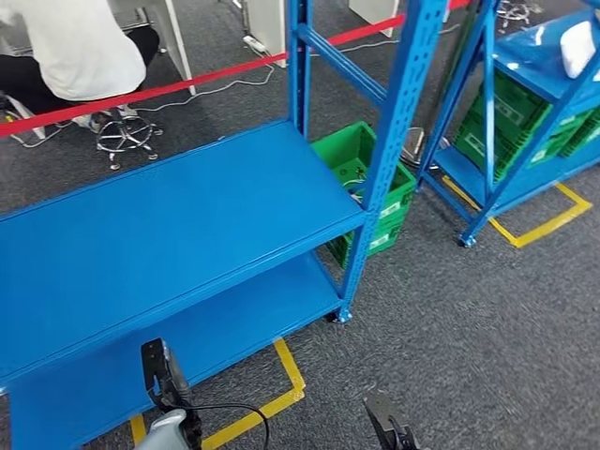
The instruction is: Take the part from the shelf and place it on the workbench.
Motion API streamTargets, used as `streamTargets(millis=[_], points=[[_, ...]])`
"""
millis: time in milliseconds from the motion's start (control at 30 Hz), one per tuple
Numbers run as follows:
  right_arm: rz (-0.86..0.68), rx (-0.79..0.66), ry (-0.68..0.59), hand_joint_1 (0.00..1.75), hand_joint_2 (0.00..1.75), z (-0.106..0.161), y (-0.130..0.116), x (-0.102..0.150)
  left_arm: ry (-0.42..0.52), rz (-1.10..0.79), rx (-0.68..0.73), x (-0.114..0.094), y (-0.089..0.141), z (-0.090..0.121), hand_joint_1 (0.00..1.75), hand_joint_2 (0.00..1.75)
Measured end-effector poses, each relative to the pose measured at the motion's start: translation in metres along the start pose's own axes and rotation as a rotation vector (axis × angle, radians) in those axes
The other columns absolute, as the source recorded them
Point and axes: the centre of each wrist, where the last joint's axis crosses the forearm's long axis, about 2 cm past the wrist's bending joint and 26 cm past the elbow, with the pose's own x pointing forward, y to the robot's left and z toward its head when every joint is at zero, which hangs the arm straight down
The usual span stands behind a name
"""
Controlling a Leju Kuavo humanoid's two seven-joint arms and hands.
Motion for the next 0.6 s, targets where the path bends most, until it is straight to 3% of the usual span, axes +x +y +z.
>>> streamTargets(millis=[467,533,600], points=[[-0.012,-0.011,0.002,0.0,0.0,0.001,0.0,-0.001,0.01,-0.004,0.013,-0.002,0.005,-0.001,0.0,0.0],[-0.045,-0.038,0.0,0.0,0.0,0.002,-0.001,-0.004,0.012,0.0,0.031,-0.005,0.02,-0.006,0.0,0.0],[-0.078,-0.06,-0.001,0.0,0.0,0.007,-0.002,-0.016,0.007,0.014,0.034,-0.016,0.059,-0.016,0.0,0.0]])
